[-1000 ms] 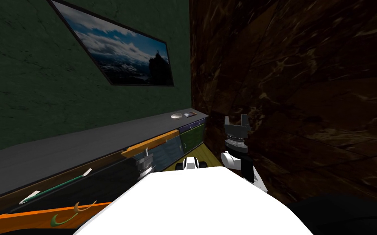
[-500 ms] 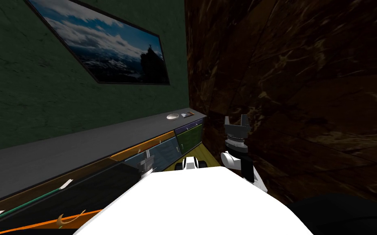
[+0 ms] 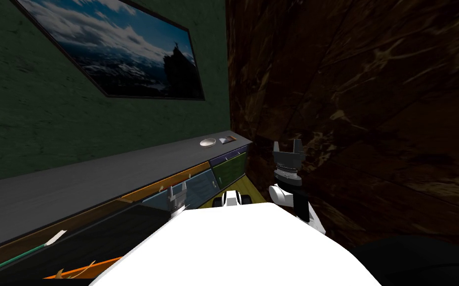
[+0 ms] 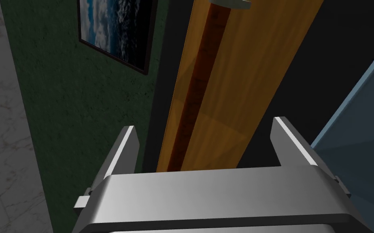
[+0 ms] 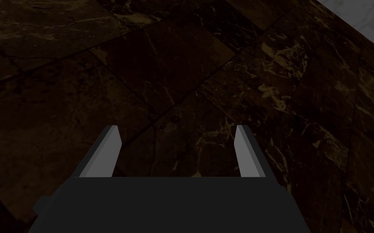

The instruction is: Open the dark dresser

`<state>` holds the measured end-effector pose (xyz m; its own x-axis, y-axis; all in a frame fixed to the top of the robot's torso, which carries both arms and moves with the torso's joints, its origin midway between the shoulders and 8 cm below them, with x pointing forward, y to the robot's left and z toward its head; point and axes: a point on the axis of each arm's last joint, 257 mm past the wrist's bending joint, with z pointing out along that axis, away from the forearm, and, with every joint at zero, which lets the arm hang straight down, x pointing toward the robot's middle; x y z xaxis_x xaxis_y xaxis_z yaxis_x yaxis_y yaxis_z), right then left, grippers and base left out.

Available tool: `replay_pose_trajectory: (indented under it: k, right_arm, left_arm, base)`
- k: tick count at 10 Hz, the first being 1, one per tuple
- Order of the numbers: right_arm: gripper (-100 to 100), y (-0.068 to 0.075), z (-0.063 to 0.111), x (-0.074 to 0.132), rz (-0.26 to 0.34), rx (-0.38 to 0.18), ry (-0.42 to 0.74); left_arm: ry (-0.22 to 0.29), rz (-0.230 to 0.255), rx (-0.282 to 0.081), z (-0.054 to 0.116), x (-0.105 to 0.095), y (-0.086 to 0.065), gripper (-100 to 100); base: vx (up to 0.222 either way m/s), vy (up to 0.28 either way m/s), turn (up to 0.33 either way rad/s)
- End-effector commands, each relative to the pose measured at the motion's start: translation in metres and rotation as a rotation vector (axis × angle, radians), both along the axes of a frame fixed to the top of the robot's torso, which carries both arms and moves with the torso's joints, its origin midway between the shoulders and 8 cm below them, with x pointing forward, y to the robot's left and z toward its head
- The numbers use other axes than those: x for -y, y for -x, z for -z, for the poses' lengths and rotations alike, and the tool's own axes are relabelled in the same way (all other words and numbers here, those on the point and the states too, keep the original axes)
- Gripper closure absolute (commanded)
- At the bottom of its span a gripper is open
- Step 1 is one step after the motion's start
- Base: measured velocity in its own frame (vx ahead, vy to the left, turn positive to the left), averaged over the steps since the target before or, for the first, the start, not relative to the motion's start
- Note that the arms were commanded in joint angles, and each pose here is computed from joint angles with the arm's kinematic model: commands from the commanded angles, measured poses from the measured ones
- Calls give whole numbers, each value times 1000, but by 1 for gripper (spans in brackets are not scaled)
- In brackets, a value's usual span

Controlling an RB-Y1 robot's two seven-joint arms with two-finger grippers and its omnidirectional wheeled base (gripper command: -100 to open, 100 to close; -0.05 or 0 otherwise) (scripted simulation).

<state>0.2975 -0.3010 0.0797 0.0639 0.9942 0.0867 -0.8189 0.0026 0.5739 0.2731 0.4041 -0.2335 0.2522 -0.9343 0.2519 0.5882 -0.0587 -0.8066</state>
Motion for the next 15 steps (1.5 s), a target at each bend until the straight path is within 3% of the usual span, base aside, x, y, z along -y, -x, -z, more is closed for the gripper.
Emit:
replay_pose_trajectory:
  k: [1,2,3,6,12,13,14,15]
  right_arm:
    - [0,0,0,0,0,0,0]
    - [0,0,0,0,0,0,0]
    - [0,0,0,0,0,0,0]
    - [0,0,0,0,0,0,0]
    - [0,0,0,0,0,0,0]
    - [0,0,0,0,0,0,0]
    - [0,0,0,0,0,0,0]
    - [0,0,0,0,0,0,0]
  left_arm:
    - [1,3,-3,-10,-11,-9,-100]
    - [0,2,-3,-7,-8,-7,-100]
    - [1,0,-3,-1,-3,-2,100]
    - [2,-1,-3,7,6,6,100]
    - [1,9,-1,-12,-8,6,100]
    - [10,10,-24,-3,-5,6,100]
    - [15,9,-34,-9,-15,7,-100]
    - [16,9,-33,-15,-20,7,-100]
  base:
    - [5,-23,11]
    - [1,-10,3]
    - [-8,10,-33]
    - [-9,23,-8]
    - [-110,-81,17]
    - [-54,-41,2]
    - [-4,-41,10]
    - [4,-56,21]
